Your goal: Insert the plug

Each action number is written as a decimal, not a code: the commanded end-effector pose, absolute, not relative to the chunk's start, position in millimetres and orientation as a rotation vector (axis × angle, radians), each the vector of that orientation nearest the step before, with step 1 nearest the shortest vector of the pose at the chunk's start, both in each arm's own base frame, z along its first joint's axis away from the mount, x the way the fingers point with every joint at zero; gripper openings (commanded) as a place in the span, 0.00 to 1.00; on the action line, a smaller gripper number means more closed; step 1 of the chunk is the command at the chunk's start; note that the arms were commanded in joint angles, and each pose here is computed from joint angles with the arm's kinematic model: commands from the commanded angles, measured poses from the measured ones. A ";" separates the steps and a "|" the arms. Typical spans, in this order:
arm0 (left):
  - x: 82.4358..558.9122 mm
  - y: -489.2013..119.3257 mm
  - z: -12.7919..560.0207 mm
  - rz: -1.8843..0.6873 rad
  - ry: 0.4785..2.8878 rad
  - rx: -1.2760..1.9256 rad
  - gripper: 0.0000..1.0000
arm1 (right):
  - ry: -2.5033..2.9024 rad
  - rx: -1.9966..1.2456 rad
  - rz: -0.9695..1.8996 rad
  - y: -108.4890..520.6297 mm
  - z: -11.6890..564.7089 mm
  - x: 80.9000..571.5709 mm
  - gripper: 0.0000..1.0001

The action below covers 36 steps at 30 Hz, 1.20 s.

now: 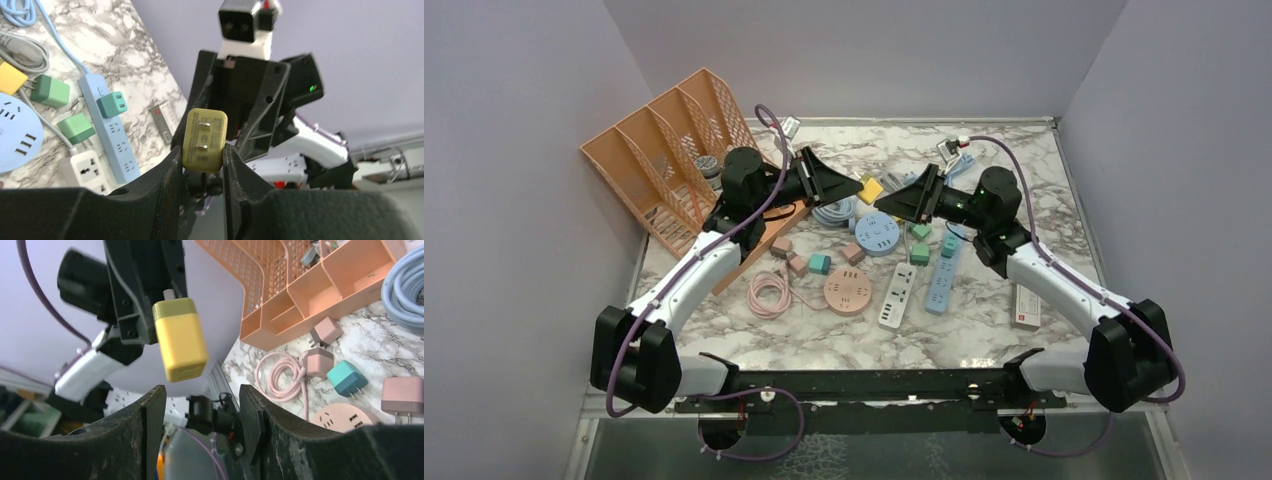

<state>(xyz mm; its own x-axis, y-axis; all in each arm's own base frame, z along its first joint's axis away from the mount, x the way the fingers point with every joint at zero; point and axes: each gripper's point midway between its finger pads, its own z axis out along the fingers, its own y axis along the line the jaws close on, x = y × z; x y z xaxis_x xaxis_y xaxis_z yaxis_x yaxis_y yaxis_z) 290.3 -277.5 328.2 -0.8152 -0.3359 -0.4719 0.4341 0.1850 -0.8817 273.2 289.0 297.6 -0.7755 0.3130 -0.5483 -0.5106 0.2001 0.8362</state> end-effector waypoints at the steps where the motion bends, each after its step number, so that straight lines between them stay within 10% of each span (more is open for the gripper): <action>1: 303.0 -274.9 358.6 -1.729 1.760 -0.111 0.11 | 1.633 -0.028 1.717 288.4 349.9 295.0 0.56; 13: 306.9 -278.4 357.2 -1.780 1.760 -0.272 0.11 | 1.601 0.069 1.836 301.9 359.9 306.1 0.55; 22: 305.2 -276.2 347.0 -1.771 1.769 -0.326 0.12 | 1.700 0.150 1.840 307.7 342.8 310.5 0.18; 28: 304.4 -268.1 329.0 -1.682 1.777 -0.314 0.62 | 1.876 0.175 1.663 301.8 311.7 314.2 0.03; 36: 307.8 -243.7 271.3 -1.328 1.958 -0.258 0.72 | 2.217 0.194 1.130 256.2 249.8 313.1 0.01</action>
<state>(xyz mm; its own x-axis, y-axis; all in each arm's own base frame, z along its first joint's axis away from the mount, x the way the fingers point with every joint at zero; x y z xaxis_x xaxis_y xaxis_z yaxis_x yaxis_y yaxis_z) 303.6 -263.0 295.0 -0.7619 -0.5669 -0.3134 0.2090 0.2429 -0.9473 319.3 292.3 286.0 -0.8029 0.4586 -0.3808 -0.2265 0.3561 0.9066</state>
